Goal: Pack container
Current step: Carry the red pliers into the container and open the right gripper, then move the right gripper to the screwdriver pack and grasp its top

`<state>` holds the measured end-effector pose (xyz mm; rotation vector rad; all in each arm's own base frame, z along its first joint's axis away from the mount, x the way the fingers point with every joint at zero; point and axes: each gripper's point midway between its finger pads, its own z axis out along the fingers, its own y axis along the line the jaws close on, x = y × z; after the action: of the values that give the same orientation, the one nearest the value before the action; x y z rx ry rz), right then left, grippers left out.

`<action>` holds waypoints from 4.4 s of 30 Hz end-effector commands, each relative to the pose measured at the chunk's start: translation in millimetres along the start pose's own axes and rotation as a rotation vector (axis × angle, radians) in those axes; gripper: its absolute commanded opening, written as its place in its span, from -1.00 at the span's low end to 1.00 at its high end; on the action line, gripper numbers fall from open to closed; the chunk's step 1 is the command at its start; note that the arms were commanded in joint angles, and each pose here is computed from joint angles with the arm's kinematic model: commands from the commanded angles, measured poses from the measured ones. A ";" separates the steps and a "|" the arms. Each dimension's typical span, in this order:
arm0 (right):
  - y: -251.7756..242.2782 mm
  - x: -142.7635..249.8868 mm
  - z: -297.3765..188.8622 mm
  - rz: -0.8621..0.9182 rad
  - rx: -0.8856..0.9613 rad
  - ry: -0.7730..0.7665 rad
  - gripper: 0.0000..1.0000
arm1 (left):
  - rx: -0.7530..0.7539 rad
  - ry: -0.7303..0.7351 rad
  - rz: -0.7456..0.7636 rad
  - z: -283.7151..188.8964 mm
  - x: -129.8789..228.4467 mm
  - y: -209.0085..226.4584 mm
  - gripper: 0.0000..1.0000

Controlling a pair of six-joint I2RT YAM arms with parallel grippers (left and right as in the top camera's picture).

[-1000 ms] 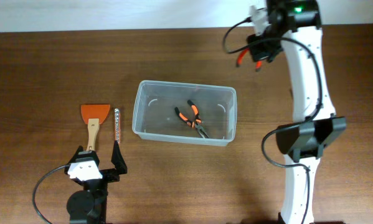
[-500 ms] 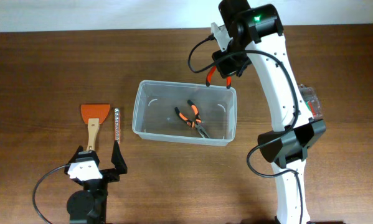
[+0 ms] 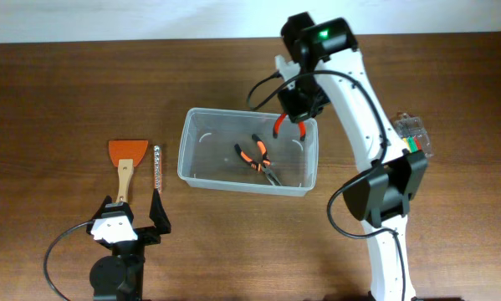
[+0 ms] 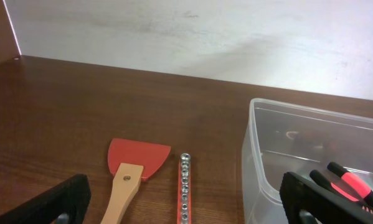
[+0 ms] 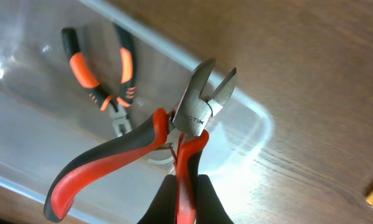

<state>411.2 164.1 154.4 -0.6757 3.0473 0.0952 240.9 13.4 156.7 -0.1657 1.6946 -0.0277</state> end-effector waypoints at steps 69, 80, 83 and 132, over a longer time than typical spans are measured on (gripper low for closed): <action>-254.8 92.2 -95.1 0.493 0.217 -0.199 0.18 | 0.006 0.001 0.015 0.4 2.2 -0.5 0.98; -301.7 147.6 -10.1 0.509 0.096 -0.034 0.57 | 0.006 0.001 0.015 0.4 2.2 -0.5 0.98; -300.2 149.1 21.8 0.469 0.075 -0.001 0.63 | 0.006 0.001 0.015 0.4 2.2 -0.5 0.98; -294.2 128.4 131.9 0.265 0.057 -0.005 0.92 | 0.006 0.001 0.015 0.4 2.2 -0.5 0.98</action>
<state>424.9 -156.4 14.6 -0.2375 3.0874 -0.0417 240.9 13.4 156.8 -0.1657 1.6942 -0.0277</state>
